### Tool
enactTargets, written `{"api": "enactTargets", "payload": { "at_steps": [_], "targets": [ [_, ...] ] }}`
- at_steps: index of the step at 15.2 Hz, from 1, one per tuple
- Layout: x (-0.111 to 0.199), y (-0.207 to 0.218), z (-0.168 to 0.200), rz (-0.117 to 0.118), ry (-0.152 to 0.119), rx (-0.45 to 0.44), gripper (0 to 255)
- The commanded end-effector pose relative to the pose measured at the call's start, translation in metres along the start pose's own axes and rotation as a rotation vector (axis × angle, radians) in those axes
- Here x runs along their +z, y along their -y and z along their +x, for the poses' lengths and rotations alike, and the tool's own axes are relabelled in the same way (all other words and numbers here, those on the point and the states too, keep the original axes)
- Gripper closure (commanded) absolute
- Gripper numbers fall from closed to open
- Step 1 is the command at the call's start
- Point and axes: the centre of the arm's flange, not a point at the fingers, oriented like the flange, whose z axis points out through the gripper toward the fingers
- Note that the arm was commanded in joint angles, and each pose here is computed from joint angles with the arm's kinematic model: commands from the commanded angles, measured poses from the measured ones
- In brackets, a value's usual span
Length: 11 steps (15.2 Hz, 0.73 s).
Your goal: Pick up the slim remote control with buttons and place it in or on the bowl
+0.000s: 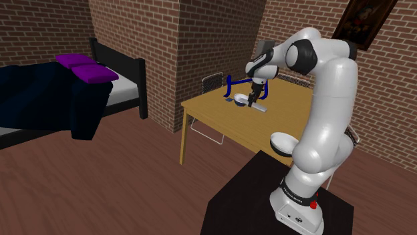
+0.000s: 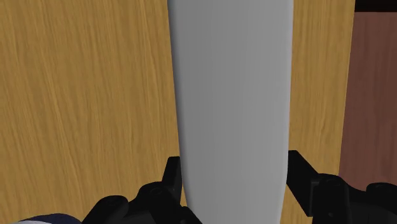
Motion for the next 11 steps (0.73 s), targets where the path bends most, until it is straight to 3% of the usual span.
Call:
{"api": "enactTargets", "payload": {
  "at_steps": [1,11],
  "targets": [
    [0.001,0.01,-0.024,0.0,0.0,-0.001,255],
    [0.001,0.056,-0.148,0.0,0.0,-0.001,255]
  ]
}}
